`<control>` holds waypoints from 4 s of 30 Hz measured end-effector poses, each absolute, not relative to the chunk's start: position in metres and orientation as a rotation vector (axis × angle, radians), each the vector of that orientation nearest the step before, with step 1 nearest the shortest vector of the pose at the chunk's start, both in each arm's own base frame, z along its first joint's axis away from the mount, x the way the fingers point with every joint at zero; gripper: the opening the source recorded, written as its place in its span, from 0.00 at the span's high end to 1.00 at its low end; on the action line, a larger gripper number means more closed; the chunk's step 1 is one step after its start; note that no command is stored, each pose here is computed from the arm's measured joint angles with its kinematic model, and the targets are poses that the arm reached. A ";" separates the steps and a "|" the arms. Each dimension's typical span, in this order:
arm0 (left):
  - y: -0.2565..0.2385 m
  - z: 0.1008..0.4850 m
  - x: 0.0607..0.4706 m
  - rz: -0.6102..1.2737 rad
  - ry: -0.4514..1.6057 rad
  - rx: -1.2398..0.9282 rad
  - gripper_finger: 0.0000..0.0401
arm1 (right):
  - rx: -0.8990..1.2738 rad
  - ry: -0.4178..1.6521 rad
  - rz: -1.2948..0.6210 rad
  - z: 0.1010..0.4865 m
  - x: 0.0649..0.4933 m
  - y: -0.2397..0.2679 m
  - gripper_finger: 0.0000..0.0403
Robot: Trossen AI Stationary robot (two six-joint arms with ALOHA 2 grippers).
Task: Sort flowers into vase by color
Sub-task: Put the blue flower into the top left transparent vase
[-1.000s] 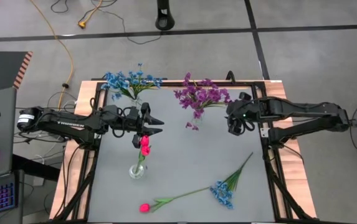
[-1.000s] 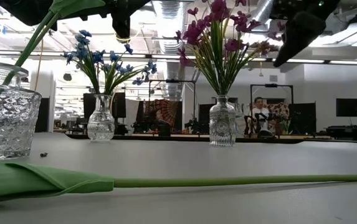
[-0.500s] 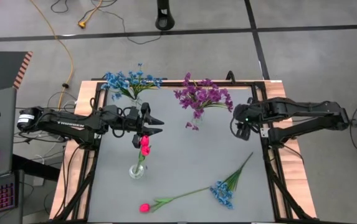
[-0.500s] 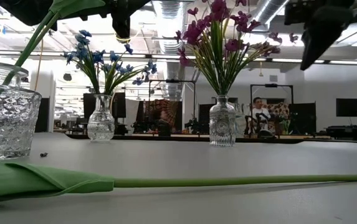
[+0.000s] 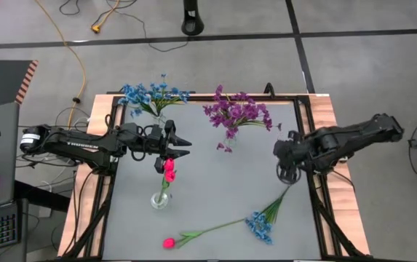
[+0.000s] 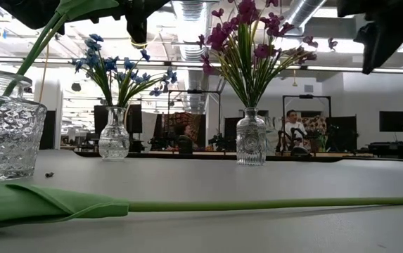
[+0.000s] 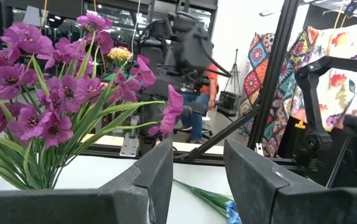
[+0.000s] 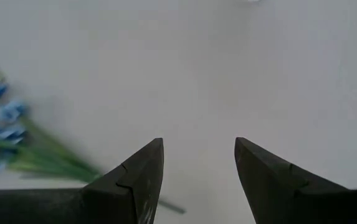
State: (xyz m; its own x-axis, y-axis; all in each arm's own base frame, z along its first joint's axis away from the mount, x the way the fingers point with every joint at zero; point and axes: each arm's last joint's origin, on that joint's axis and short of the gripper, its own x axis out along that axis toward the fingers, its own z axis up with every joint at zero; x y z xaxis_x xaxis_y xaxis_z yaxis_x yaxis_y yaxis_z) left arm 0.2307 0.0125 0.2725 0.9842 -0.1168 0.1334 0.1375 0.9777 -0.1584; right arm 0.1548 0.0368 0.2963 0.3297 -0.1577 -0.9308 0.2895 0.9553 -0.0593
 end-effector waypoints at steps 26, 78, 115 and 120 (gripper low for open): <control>0.013 0.268 0.231 -0.124 -0.075 -0.175 0.68 | -0.172 1.557 0.106 0.189 0.203 0.168 0.44; 0.013 0.268 0.231 -0.124 -0.083 -0.163 0.68 | -0.257 1.588 0.045 0.204 0.230 0.145 0.90; 0.021 0.268 0.231 -0.083 -0.083 -0.102 0.68 | -0.039 0.368 -0.153 0.247 0.221 0.076 0.90; 0.022 0.268 0.231 -0.081 -0.083 -0.102 0.68 | -0.081 0.306 -0.177 0.237 0.235 0.071 0.90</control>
